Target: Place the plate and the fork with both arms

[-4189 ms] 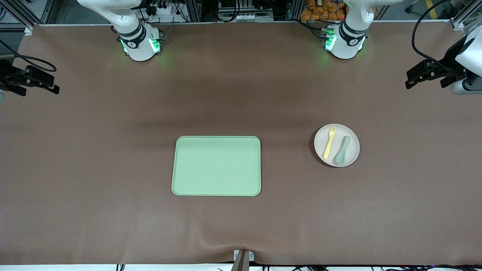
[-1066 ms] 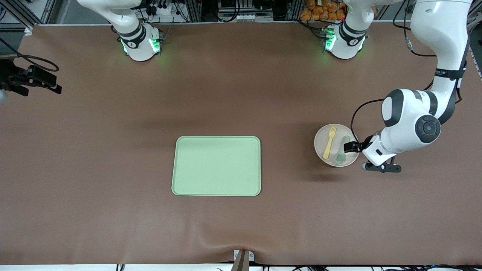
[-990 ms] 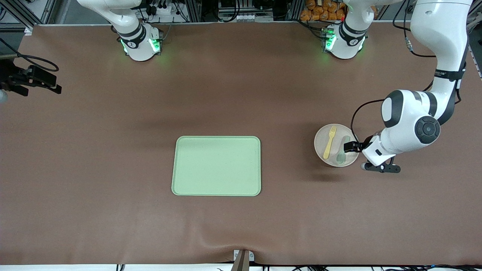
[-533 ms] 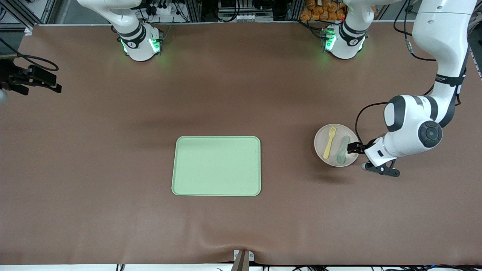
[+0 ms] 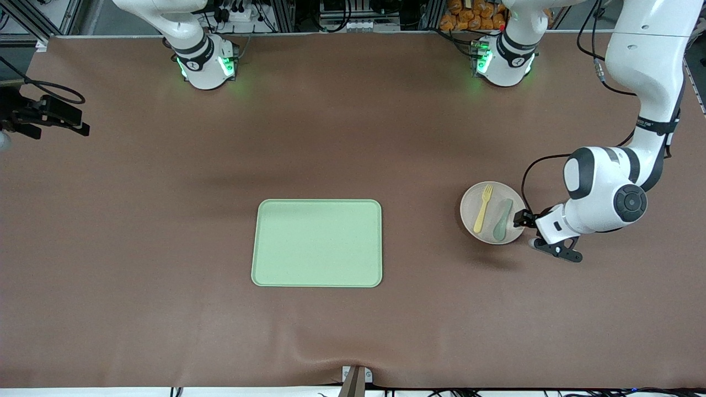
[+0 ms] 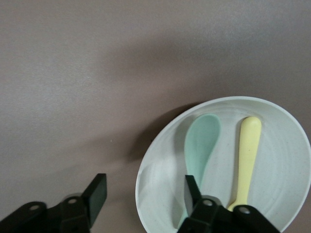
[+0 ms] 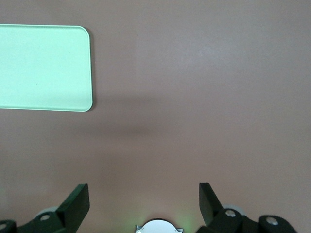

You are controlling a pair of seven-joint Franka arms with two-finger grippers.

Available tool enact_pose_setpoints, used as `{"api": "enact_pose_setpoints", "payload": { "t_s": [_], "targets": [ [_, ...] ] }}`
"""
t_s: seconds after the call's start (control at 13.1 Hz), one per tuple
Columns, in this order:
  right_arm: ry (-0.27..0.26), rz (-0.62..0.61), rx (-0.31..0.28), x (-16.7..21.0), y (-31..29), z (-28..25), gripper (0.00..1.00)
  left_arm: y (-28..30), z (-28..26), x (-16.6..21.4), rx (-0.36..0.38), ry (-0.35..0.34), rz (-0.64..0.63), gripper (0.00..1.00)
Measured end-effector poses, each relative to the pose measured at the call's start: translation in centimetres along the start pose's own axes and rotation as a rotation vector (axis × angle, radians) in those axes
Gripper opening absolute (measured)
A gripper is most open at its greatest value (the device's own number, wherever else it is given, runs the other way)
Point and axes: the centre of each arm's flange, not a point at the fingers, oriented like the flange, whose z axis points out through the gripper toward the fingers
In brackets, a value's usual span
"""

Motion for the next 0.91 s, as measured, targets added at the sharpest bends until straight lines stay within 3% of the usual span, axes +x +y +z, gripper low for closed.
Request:
{"api": "enact_pose_setpoints", "payload": {
  "t_s": [0.91],
  "targets": [
    [0.001,-0.001,0.0,0.0,0.0,0.0,1.0,-0.3,3.3,-0.1,-0.022,-0.035,0.12,0.54]
  ]
}}
